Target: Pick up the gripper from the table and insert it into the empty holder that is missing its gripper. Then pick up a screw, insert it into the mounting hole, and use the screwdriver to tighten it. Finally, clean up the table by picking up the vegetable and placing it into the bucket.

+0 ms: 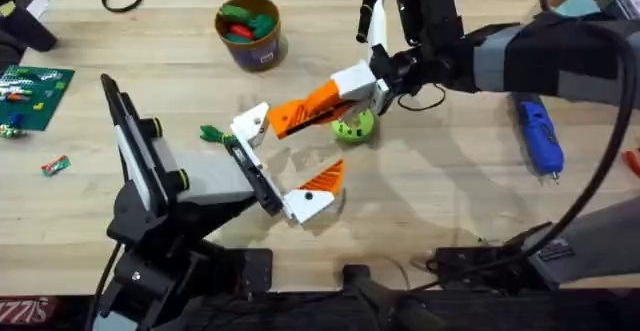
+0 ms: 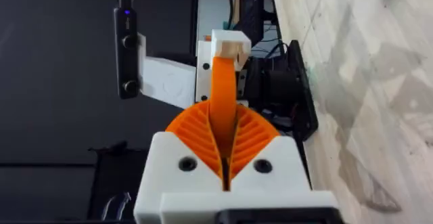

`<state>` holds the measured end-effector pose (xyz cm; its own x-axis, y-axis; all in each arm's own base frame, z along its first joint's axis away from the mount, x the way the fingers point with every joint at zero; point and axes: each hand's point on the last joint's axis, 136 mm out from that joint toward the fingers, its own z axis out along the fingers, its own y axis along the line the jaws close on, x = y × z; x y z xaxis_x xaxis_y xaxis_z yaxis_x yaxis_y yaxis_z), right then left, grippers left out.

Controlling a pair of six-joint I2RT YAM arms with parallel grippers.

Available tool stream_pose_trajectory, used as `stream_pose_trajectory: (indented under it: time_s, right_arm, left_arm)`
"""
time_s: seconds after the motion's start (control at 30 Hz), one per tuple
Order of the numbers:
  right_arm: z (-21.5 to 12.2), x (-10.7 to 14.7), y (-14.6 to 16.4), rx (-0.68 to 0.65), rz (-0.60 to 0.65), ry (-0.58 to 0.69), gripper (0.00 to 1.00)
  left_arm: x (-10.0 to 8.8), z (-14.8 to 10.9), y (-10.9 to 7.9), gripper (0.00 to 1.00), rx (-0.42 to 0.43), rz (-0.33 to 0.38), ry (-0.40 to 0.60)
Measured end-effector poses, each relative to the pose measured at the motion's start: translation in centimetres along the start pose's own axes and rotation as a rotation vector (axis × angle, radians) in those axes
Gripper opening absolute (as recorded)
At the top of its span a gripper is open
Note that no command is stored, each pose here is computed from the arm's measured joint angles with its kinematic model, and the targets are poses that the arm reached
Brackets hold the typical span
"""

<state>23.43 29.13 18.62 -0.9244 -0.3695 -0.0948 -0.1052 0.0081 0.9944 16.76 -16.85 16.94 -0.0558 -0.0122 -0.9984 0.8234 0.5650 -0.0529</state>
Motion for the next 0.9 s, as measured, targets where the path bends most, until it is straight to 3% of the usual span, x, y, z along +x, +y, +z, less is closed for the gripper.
stream_pose_trajectory:
  time_s: [0.5, 0.9]
  right_arm:
    - [0.8, -0.2, -1.4, 0.009, 0.078, 0.013, 0.018]
    - [1.6, -1.1, -1.0, 0.001, 0.02, 0.026, 0.018]
  left_arm:
    - [0.3, 0.0, 0.2, 0.986, -0.011, -0.017, 0.013]
    - [0.2, 0.0, 0.2, 0.986, -0.011, -0.015, 0.006]
